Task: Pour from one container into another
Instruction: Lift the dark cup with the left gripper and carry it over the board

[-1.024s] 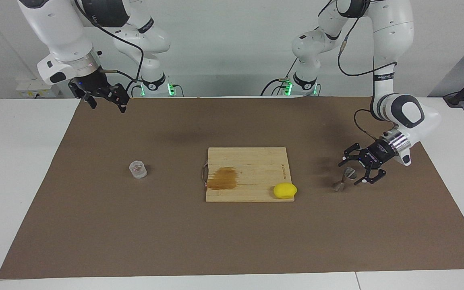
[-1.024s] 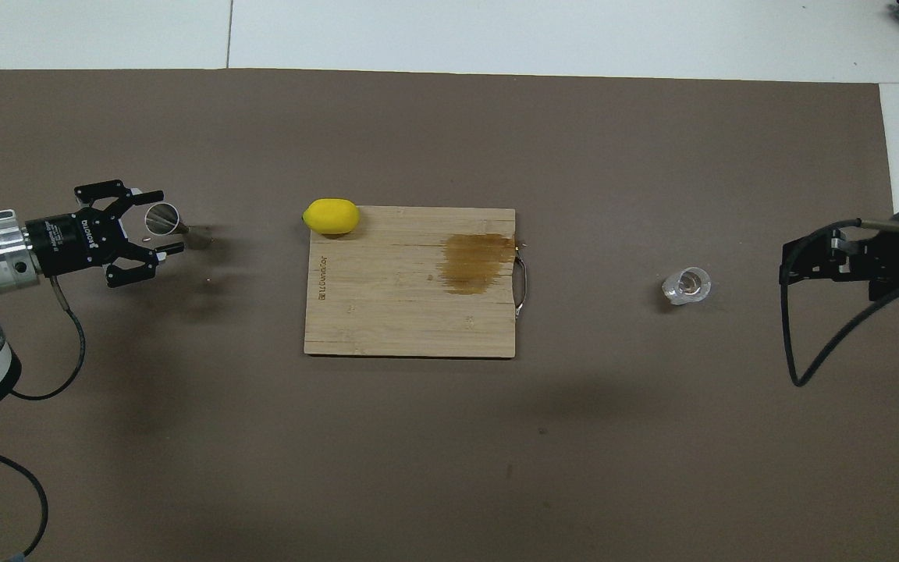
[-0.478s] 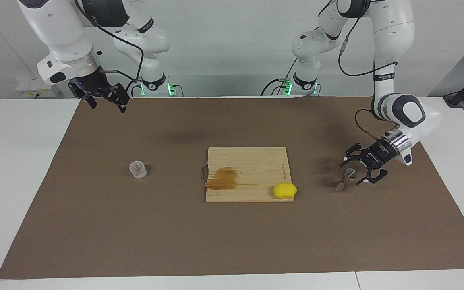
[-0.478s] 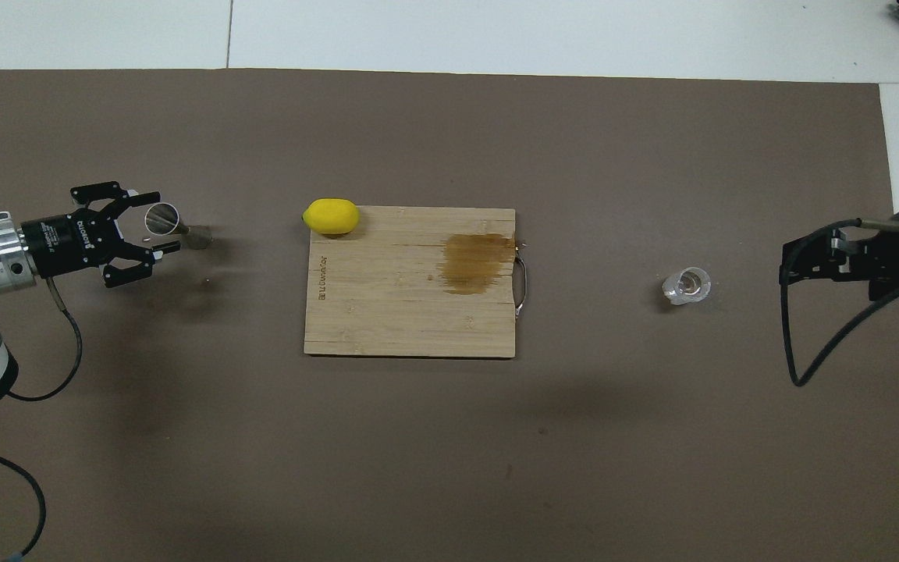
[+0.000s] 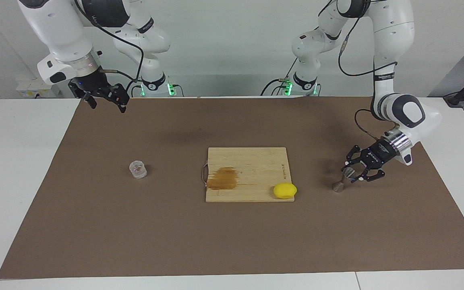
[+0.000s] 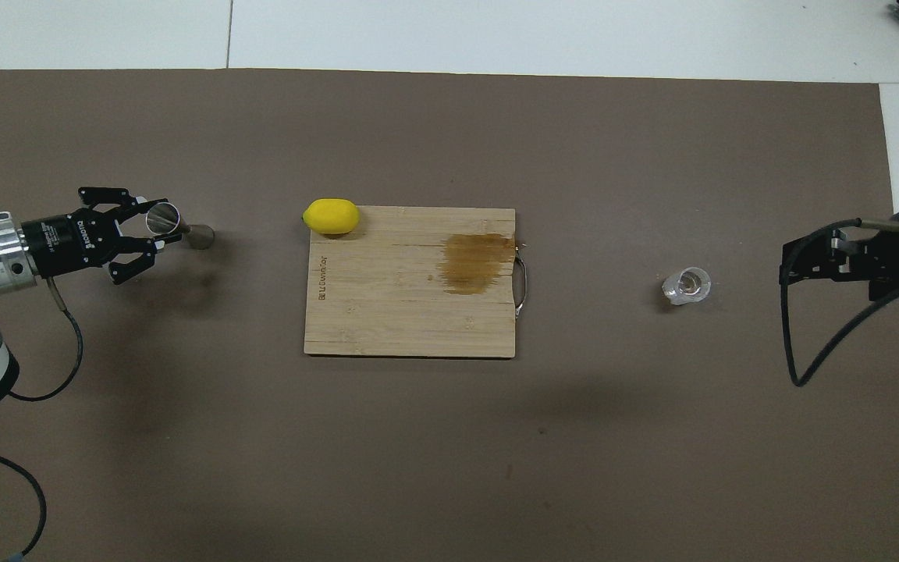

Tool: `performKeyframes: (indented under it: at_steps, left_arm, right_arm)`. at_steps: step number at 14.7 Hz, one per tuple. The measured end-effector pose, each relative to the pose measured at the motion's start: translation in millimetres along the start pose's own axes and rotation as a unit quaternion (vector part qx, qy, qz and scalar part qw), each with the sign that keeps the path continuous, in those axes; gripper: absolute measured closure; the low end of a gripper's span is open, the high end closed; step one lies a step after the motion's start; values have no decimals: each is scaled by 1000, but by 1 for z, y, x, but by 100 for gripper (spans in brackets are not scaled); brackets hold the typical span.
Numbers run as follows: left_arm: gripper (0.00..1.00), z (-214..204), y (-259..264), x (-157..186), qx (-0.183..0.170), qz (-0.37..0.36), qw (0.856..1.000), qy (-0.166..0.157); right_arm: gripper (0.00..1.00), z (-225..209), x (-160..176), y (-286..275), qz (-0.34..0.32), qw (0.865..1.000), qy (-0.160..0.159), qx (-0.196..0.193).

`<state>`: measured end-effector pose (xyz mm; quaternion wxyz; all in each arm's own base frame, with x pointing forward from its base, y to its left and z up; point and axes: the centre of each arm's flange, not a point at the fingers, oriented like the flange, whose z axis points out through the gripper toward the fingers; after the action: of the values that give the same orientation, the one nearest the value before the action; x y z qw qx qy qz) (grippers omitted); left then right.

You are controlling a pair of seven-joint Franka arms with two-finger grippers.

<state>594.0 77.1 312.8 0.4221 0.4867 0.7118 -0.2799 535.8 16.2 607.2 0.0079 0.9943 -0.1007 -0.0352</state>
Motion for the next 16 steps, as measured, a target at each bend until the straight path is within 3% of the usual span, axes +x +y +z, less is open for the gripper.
performKeyframes:
  at_steps: [4,10,12,16]
  left_arm:
    - [49,7,4,-33,16,5,1000,-18]
    - [49,61,-25,-123,58,14,998,-20]
    - [49,82,-37,-155,55,3,998,-12]
    - [49,136,-70,-203,17,-13,999,-24]
  right_arm:
    - [0,0,0,0,0,1000,0,0]
    - [0,0,0,0,0,1000,0,0]
    - [0,0,0,0,0,1000,0,0]
    - [0,0,0,0,0,1000,0,0]
